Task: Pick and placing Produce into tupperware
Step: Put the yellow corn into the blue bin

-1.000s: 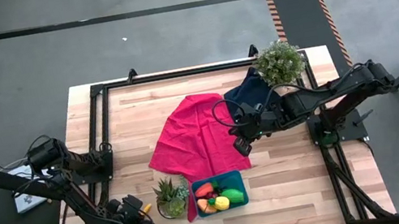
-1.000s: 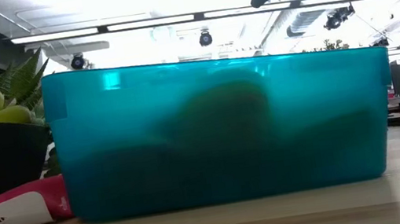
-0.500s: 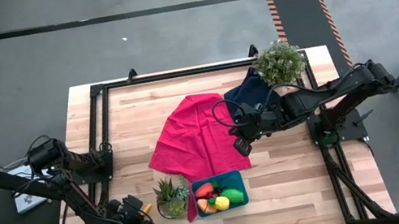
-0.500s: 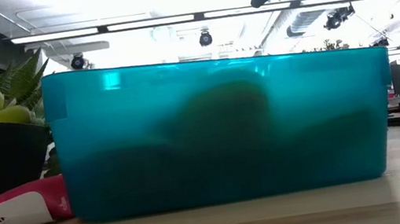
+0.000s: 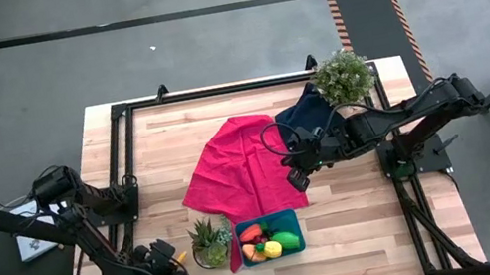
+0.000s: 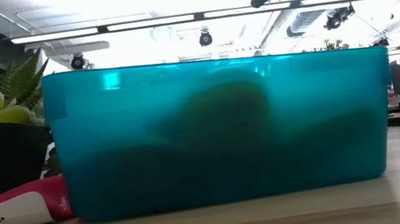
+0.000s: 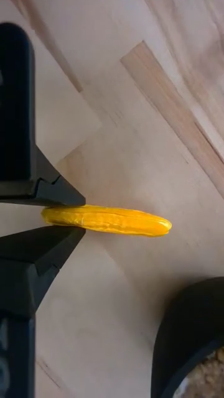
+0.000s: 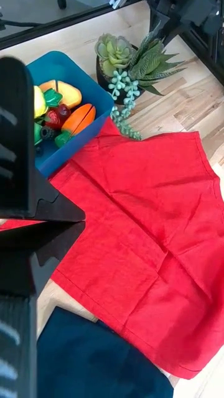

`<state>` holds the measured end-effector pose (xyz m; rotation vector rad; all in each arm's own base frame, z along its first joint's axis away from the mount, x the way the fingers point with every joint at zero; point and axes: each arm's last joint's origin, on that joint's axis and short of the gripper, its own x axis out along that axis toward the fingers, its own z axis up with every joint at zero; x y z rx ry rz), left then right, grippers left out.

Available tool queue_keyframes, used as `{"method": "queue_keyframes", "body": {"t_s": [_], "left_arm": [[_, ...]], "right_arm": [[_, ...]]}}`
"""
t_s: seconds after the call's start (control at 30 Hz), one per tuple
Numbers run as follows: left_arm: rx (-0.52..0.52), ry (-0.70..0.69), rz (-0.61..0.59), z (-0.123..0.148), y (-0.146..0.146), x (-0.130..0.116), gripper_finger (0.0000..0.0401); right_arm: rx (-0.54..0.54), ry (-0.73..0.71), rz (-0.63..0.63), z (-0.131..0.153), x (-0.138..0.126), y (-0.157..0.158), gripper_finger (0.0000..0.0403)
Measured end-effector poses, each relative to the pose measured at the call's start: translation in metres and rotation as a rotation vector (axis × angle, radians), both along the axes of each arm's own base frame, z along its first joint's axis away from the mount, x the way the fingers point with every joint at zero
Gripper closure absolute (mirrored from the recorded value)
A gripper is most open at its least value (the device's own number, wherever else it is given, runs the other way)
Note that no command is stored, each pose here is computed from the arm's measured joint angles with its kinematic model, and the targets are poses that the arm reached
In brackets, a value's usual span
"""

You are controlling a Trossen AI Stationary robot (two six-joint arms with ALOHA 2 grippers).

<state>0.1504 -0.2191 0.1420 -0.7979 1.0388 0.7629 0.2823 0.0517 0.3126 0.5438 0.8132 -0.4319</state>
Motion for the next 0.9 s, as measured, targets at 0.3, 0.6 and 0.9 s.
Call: {"method": "queue_keyframes", "body": {"t_s": [0.3,0.6,0.9], "left_arm": [[0.007,-0.016,-0.031,0.014,-0.007,0.005,0.0357],[0.057,-0.027,-0.030,0.032,-0.011,0.009,0.0357],[0.112,-0.017,-0.032,0.051,-0.013,0.010,0.0357]], "right_arm": [[0.000,0.000,0.001,0.000,0.000,0.000,0.0401],[-0.006,0.006,0.025,0.000,0.000,0.000,0.0401],[-0.016,0.008,0.038,0.000,0.000,0.000,0.0401]]}}
